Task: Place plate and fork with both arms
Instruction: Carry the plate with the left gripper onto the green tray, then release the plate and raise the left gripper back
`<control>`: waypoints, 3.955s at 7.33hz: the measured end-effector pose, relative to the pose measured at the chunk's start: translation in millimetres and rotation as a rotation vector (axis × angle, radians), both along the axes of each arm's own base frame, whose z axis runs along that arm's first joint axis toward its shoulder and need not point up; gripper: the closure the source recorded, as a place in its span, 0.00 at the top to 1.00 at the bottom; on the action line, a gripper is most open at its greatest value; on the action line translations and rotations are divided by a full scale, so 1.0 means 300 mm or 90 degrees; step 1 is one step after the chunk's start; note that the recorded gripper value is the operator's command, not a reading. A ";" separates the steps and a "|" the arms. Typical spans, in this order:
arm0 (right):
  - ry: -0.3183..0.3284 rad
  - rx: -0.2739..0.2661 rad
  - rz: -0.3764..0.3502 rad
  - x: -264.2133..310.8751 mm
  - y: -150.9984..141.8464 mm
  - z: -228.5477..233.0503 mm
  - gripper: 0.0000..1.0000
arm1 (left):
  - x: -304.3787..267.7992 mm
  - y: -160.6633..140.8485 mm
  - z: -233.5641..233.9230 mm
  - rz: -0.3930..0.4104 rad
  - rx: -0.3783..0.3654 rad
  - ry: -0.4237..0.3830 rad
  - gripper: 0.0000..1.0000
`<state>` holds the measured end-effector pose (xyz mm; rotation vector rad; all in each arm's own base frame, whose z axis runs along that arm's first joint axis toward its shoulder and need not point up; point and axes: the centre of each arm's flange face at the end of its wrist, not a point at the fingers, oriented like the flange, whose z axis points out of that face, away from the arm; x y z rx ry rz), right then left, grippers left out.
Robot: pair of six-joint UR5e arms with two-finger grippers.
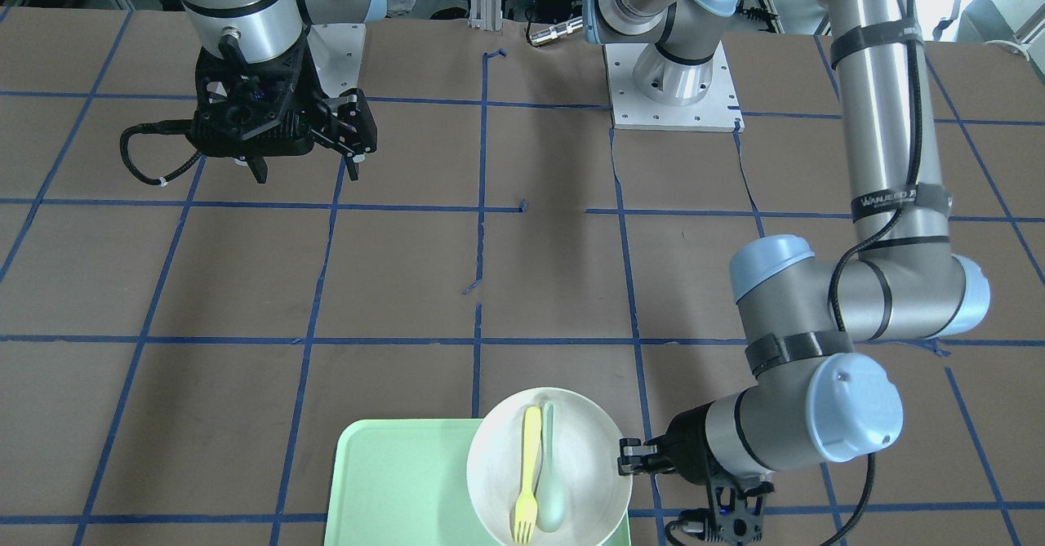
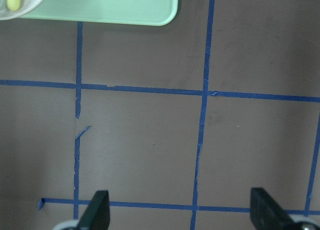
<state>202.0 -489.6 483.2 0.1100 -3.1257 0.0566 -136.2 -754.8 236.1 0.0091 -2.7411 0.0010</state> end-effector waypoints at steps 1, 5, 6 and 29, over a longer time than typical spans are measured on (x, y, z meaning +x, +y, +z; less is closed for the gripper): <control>-0.001 0.000 0.000 0.000 0.000 0.000 1.00 | -0.070 -0.040 -0.037 -0.004 0.001 0.008 0.00; -0.001 0.001 0.000 0.001 0.001 -0.002 1.00 | -0.218 -0.087 -0.167 -0.025 0.009 0.002 0.00; -0.001 0.001 0.000 0.001 0.001 -0.003 1.00 | -0.224 -0.091 -0.179 -0.027 0.009 0.000 0.00; 0.008 -0.006 0.001 0.013 -0.029 -0.034 1.00 | -0.093 0.832 0.829 0.001 -0.011 -0.244 1.00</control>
